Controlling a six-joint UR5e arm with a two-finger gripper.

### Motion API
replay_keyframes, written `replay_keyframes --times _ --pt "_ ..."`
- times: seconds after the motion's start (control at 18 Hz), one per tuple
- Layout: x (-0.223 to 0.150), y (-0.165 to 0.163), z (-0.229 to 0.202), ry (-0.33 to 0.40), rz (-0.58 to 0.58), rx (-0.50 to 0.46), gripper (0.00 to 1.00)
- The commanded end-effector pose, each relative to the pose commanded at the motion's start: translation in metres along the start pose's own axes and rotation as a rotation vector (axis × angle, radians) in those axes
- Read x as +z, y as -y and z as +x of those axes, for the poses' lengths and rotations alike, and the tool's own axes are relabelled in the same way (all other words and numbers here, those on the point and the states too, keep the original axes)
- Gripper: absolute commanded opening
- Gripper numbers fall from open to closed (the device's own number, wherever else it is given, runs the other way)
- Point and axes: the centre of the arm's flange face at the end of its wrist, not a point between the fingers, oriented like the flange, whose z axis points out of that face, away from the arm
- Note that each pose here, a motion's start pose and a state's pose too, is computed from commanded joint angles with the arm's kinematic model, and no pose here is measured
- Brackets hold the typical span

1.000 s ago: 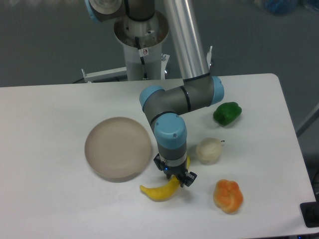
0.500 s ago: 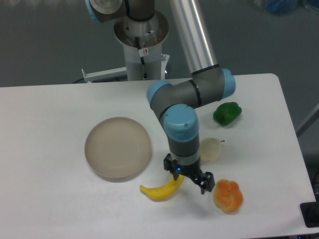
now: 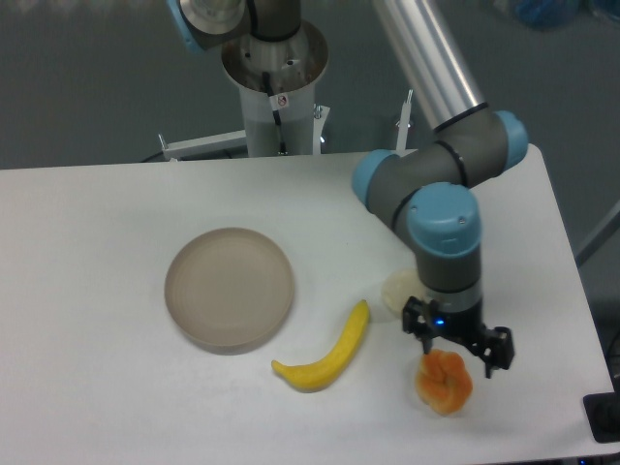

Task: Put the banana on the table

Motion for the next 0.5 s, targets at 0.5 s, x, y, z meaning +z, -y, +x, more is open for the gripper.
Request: replay_keyframes --times 0.5 --pt "0.013 0.001 -0.044 0.051 0.012 0.058 1.00"
